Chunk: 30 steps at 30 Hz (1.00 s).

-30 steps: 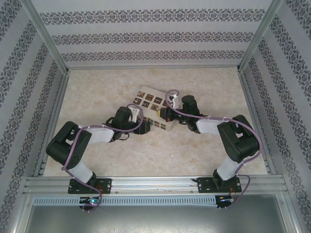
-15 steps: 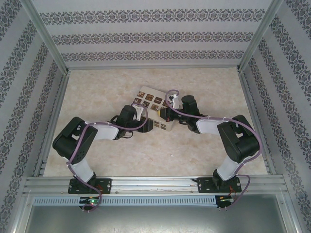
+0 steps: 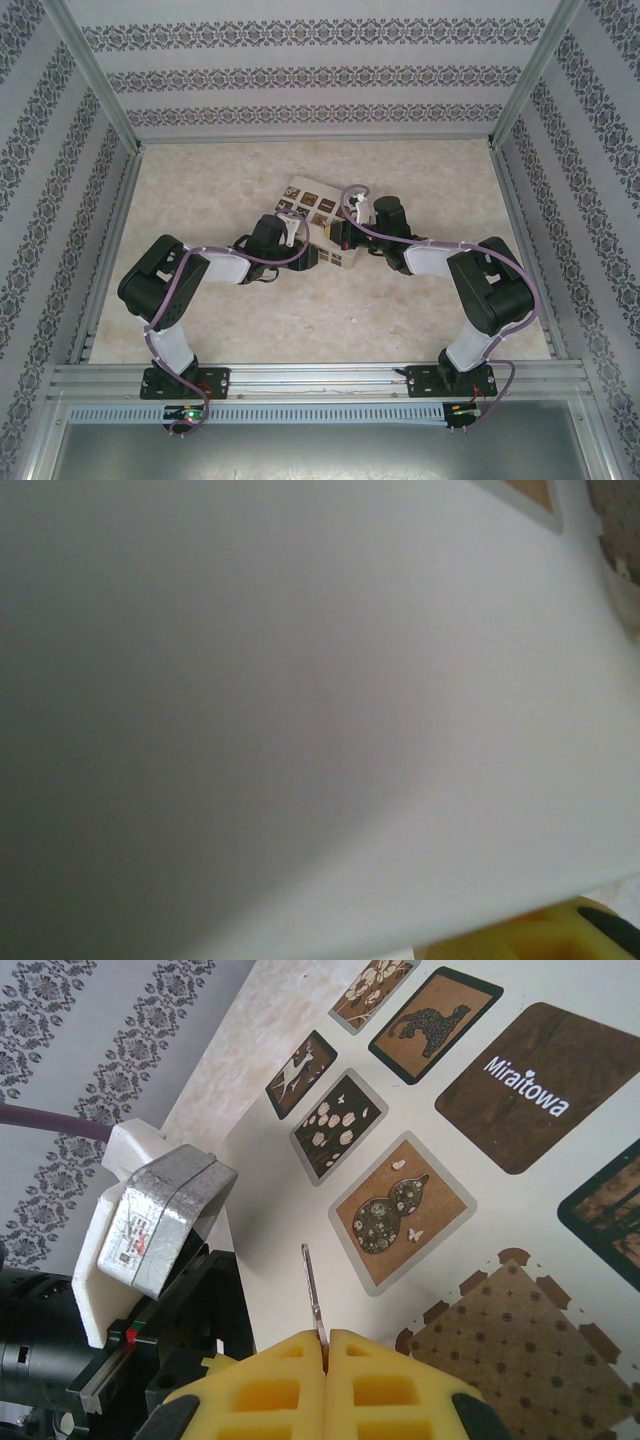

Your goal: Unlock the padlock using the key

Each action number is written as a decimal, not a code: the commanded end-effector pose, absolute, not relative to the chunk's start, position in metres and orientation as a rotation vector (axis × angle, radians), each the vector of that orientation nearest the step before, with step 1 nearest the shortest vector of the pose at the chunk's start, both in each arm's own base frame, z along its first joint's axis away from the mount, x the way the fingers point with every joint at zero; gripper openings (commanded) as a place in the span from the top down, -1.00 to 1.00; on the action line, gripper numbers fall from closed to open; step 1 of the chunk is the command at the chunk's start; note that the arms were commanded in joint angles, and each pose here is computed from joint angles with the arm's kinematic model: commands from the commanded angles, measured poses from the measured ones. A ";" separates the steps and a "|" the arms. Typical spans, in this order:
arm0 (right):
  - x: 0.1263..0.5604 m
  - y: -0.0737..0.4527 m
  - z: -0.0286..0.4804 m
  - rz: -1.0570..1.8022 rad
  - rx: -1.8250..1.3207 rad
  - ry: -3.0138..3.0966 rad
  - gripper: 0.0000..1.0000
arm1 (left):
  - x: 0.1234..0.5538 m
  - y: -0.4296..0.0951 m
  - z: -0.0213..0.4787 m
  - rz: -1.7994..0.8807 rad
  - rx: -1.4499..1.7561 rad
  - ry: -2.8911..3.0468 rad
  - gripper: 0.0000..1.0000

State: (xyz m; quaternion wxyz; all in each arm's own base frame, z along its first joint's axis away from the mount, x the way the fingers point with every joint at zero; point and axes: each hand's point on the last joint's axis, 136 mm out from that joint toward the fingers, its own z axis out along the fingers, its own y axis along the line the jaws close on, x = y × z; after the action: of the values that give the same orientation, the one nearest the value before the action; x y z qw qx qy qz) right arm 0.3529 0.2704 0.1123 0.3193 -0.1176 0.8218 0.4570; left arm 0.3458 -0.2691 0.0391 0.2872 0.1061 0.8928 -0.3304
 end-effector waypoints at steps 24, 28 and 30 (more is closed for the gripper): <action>0.347 0.268 0.099 1.168 -0.307 2.223 1.00 | 0.373 -0.282 0.053 -0.897 0.134 2.299 0.22; 0.347 0.268 0.099 1.166 -0.309 2.222 1.00 | 0.374 -0.283 0.054 -0.892 0.140 2.300 0.22; 0.347 0.268 0.100 1.167 -0.310 2.221 1.00 | 0.375 -0.283 0.053 -0.885 0.138 2.303 0.23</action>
State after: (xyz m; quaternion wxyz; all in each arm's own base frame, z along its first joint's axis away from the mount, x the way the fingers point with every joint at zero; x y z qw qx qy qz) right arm 0.3557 0.2685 0.1116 0.3262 -0.1157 0.8234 0.4496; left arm 0.3563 -0.2732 0.0362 0.2921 0.0555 0.8947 -0.3333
